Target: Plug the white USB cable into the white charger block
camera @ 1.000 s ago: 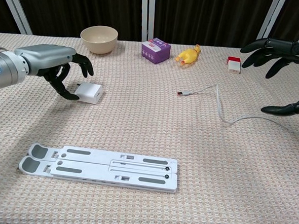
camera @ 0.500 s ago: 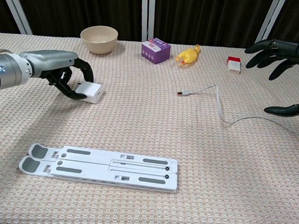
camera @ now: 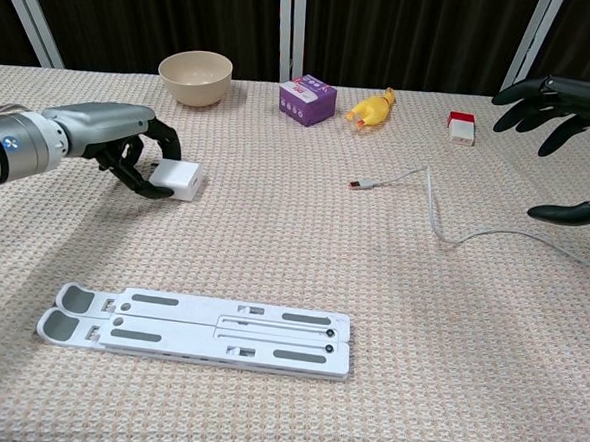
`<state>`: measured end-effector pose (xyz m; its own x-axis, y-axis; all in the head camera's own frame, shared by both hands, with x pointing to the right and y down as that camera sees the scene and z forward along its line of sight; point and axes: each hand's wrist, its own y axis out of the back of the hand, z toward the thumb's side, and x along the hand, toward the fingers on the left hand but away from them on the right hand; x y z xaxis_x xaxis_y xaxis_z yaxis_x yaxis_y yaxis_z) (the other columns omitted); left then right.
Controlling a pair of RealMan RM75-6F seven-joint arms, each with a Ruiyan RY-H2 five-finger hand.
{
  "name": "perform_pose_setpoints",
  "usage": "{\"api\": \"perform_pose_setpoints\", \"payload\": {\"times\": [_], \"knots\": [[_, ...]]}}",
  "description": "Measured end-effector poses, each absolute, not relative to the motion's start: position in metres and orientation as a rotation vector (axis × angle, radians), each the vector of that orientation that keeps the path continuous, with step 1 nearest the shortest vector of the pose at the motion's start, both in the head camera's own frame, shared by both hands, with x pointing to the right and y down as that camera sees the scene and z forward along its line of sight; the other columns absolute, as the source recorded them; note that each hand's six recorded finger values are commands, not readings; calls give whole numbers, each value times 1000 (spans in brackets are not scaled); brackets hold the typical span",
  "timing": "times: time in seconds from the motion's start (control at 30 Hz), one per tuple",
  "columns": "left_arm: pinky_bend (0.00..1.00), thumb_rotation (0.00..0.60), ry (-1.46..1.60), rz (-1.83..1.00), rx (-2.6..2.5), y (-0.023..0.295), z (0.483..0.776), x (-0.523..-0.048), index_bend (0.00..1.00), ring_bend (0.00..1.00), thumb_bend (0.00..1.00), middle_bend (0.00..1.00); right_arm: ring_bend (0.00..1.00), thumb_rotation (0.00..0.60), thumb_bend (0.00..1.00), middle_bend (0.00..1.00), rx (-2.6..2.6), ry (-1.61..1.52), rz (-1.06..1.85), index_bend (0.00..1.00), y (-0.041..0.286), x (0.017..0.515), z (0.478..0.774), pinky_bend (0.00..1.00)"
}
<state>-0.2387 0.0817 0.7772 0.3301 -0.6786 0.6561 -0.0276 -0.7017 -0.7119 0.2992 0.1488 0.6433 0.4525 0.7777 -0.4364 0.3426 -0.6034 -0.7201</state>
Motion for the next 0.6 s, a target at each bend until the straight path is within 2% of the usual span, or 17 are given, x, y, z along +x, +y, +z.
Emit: {"api": "perform_pose_setpoints", "payload": {"times": [0.07,0.2,0.37,0.6], "knots": [[721,458,635,-1396,-1995,81,777,-239,516,709,221,510,186,600,186,253,-2153,-929,1044,232,142,297,643,323],[724,457,663,-1381,-1992,80,772,-239,517,710,221,523,217,600,197,291,-2129,-918,1019,276,117,286,641,336],[724,454,691,-1348,-1983,81,760,-234,517,710,221,516,230,600,282,295,-2113,-831,1037,334,81,261,648,352],[724,457,723,-1335,-1965,83,748,-228,517,710,220,512,230,600,301,295,-2061,-613,1146,356,30,200,692,358]]}}
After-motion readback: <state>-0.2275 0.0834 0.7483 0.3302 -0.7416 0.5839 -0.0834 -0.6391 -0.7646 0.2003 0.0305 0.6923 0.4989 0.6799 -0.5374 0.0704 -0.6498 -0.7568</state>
